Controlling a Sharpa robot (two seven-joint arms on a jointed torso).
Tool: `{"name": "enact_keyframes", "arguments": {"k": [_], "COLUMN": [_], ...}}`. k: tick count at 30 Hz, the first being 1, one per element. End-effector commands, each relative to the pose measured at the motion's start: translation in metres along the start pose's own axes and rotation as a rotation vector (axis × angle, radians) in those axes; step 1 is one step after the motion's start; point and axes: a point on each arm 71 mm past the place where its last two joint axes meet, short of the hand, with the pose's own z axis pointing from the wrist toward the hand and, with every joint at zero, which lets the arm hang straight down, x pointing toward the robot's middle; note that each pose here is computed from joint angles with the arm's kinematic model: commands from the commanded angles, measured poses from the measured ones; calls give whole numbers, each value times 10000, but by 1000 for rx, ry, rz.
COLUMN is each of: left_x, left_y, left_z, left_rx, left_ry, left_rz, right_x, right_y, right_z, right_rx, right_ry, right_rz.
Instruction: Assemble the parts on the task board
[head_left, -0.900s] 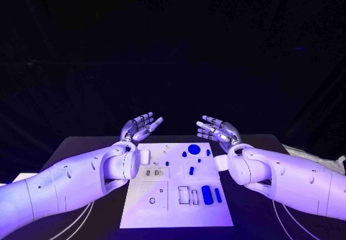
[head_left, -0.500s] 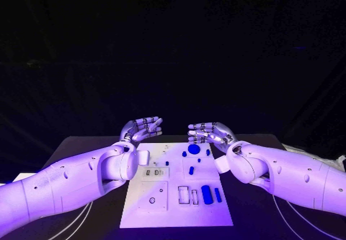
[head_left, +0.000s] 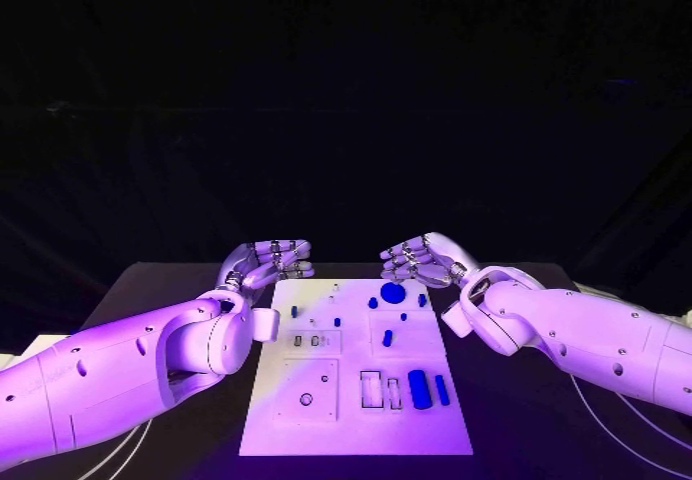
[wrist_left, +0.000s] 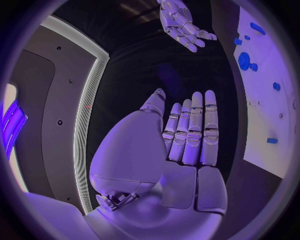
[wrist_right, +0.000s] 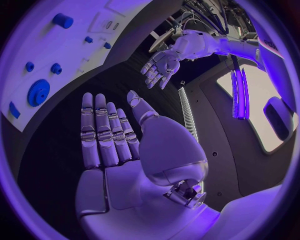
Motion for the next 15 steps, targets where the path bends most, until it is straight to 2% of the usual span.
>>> {"name": "enact_keyframes", "arguments": {"k": [1, 6, 10, 15], "left_x": [23, 44, 105, 176], "left_y": [-42, -93, -130, -169], "left_z": [-13, -79, -155, -240], "left_rx": [-16, -33, -42, -54], "left_ry": [19, 42, 76, 114], "left_rz": [-45, -68, -86, -105], "right_x": [-26, -56, -77, -126], "right_y": [13, 63, 106, 168], "right_z": [23, 70, 108, 163], "right_rx": [9, 18, 23, 31], "right_ry": [32, 79, 119, 143], "right_rz": [-195, -318, -422, -534]}}
